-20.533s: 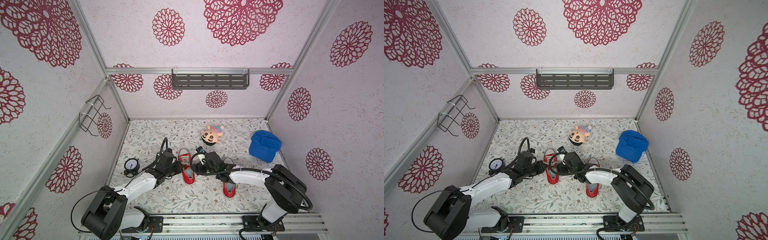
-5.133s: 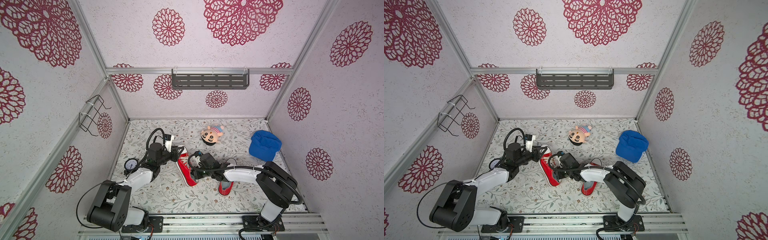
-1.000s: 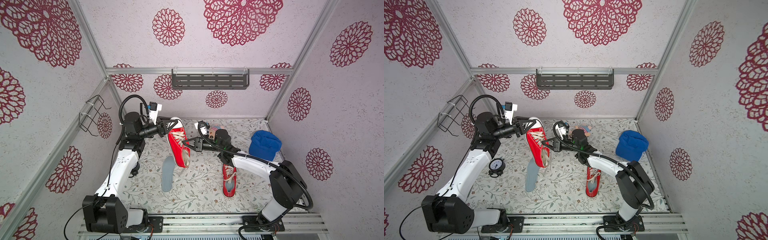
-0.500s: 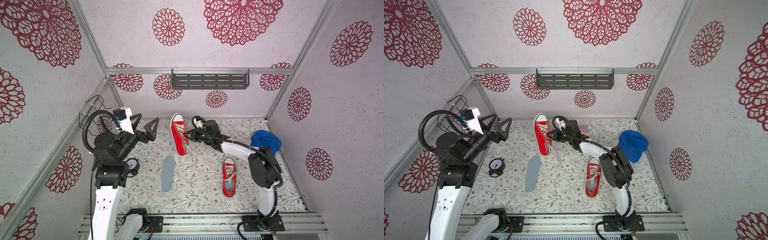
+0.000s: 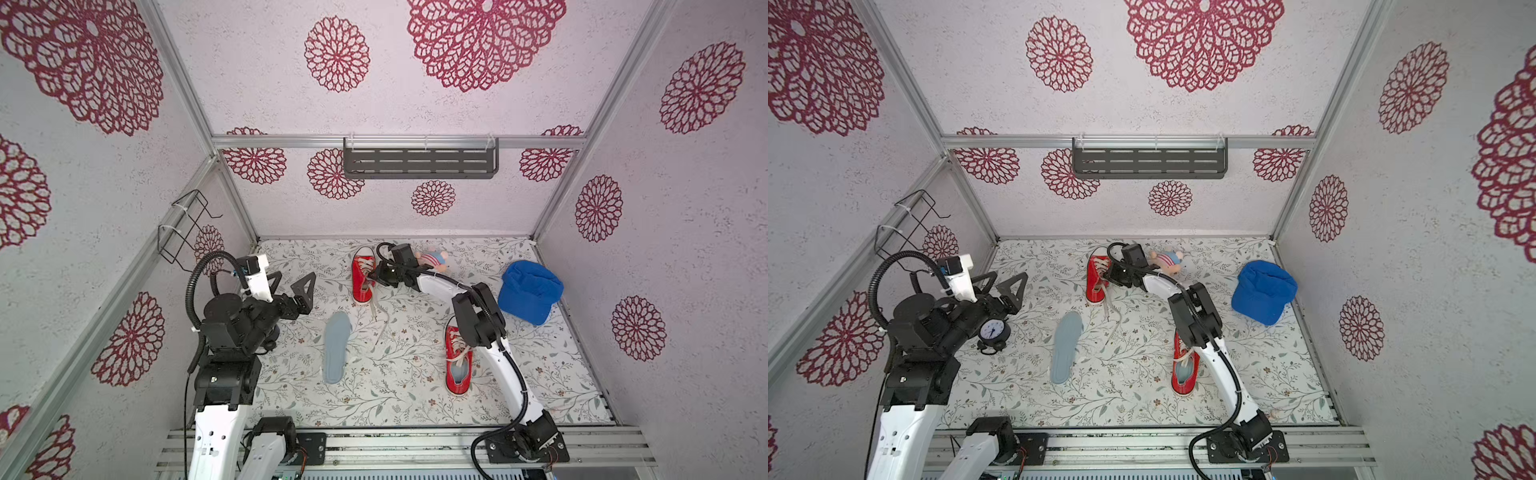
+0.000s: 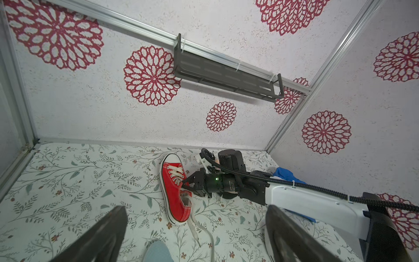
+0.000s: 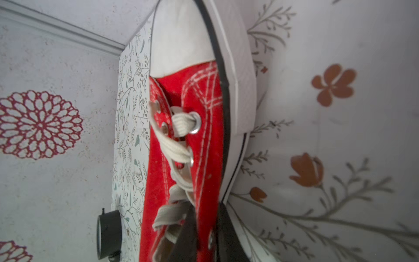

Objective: Remove the insole from the shoe
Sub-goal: Place the shoe at the center of the board, then pick up the shoe at the center of the board.

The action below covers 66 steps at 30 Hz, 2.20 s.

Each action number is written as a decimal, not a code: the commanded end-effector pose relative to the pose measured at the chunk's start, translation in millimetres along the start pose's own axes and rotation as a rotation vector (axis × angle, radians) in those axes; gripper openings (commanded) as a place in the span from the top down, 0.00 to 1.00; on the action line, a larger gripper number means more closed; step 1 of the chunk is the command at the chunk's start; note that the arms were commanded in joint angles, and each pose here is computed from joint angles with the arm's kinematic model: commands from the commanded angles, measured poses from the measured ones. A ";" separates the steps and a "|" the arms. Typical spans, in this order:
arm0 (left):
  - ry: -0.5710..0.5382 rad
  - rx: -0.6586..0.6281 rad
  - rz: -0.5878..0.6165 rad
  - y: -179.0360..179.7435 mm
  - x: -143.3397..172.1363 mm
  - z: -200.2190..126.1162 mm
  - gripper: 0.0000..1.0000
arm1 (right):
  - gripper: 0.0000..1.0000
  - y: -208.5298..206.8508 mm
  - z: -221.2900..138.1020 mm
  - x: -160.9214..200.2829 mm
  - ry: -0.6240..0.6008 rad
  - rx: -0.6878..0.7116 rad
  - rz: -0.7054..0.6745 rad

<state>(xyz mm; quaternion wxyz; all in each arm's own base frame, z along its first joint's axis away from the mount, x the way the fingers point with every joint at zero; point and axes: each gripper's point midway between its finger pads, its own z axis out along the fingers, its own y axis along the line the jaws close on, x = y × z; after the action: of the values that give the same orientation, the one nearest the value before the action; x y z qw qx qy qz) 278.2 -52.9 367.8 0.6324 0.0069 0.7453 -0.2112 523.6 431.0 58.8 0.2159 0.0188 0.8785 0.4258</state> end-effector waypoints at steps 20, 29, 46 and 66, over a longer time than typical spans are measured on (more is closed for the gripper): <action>0.119 0.093 -0.162 1.6 66.1 30.0 0.01 | 0.22 86.8 -268.2 -7.9 -0.335 0.250 -0.470; 0.267 0.212 -0.201 -40.1 138.2 82.1 0.01 | 0.16 -42.1 -370.8 111.3 -0.136 0.629 -0.355; 0.354 0.272 -0.214 -83.2 168.0 133.3 0.02 | 0.32 -139.2 -351.8 222.5 0.072 0.664 -0.103; 0.323 0.231 -0.131 -72.1 154.5 126.6 0.01 | 1.00 -101.8 -354.6 181.3 -0.140 0.595 -0.257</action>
<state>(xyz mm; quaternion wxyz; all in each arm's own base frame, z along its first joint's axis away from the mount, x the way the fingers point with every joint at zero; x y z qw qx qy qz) 342.9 -206.3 206.7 0.4547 0.0597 0.8201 -0.3424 212.1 130.6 66.5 0.2351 0.0054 0.9676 0.0923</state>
